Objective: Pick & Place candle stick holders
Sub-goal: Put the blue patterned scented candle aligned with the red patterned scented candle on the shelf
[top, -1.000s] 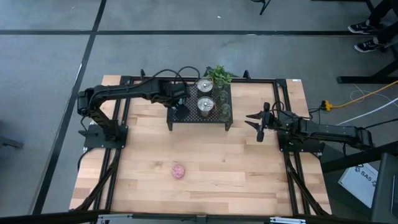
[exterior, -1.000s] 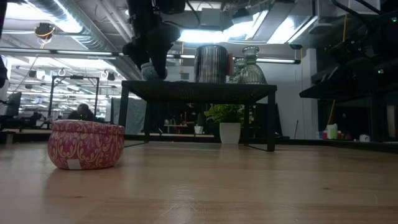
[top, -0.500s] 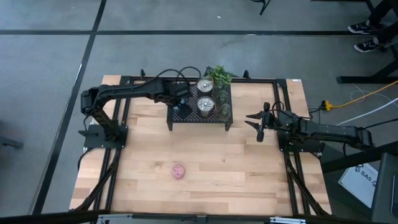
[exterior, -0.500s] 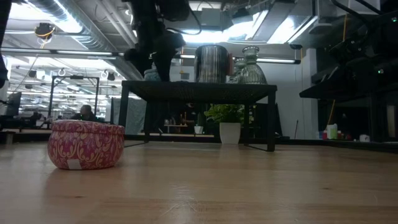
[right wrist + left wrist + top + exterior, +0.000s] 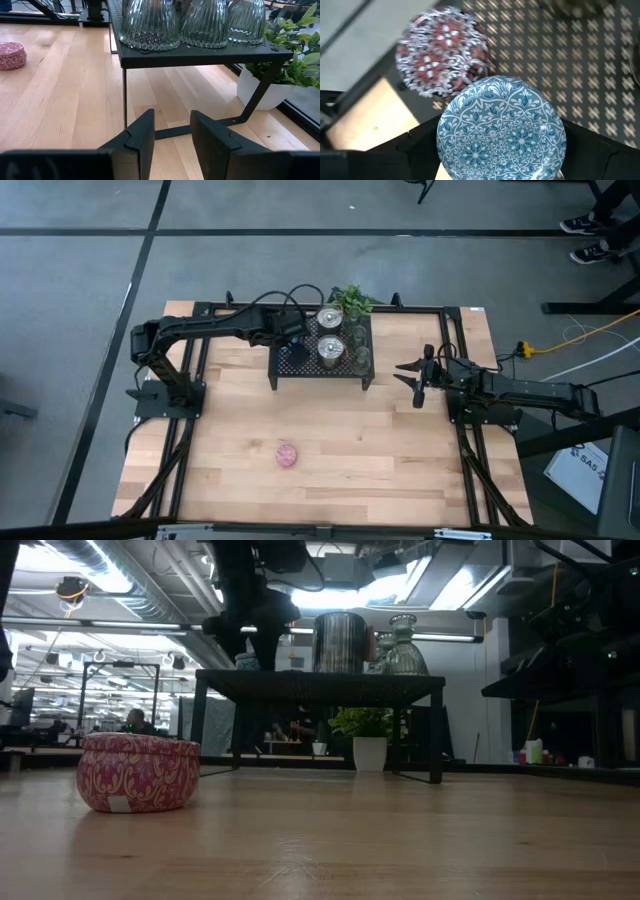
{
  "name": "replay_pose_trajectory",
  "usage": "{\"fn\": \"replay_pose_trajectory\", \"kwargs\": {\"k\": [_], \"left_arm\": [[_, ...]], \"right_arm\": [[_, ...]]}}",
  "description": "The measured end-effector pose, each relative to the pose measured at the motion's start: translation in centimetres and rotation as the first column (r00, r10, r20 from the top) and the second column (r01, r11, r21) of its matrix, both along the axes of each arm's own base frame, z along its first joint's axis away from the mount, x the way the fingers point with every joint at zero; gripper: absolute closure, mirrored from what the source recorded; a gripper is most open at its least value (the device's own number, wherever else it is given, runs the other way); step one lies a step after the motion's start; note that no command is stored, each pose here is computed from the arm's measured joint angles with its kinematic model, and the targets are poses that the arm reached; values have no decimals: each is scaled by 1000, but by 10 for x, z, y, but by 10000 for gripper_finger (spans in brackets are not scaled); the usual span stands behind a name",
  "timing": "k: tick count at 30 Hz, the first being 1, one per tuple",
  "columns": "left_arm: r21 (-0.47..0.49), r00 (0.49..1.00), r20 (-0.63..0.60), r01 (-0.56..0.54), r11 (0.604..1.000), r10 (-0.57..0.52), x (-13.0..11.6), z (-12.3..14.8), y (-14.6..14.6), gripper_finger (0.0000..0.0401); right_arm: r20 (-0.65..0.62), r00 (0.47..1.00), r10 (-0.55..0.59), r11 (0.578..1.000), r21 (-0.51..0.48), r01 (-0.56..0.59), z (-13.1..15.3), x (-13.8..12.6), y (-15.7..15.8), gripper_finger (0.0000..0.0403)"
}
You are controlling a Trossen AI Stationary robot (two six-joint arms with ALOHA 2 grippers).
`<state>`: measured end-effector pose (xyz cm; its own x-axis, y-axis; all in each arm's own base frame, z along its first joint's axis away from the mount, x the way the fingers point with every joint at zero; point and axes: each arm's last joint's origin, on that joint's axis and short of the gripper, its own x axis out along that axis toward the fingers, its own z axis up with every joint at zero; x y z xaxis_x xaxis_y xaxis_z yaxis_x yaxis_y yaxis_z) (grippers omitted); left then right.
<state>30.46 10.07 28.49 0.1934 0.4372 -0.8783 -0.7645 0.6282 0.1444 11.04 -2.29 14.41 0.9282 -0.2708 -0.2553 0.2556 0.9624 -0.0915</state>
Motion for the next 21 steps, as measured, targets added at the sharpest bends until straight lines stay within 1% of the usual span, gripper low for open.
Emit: {"fn": "replay_pose_trajectory", "kwargs": {"k": [2, 5, 14, 19, 21], "left_arm": [[29, 999, 9, -37, 999, 37, 0, 1, 1, 85], [32, 998, 16, -56, 998, 56, 0, 1, 1, 85], [-27, 999, 28, -28, 999, 29, 1, 0, 0, 84], [-36, 999, 30, -23, 999, 24, 1, 0, -1, 84], [-34, 1000, 22, -4, 999, 5, 1, 0, -1, 83]], "right_arm": [[1, 1000, 0, 1000, 0, 0, 0, 0, 0, 274], [1, 1000, 0, 1000, 0, 0, 0, 0, 0, 274], [1, 1000, 0, 1000, 0, 0, 0, 0, 0, 274], [0, 1000, 0, 1000, 0, 0, 0, 0, 0, 274], [0, 1000, 0, 1000, 0, 0, 0, 0, 0, 274]]}}
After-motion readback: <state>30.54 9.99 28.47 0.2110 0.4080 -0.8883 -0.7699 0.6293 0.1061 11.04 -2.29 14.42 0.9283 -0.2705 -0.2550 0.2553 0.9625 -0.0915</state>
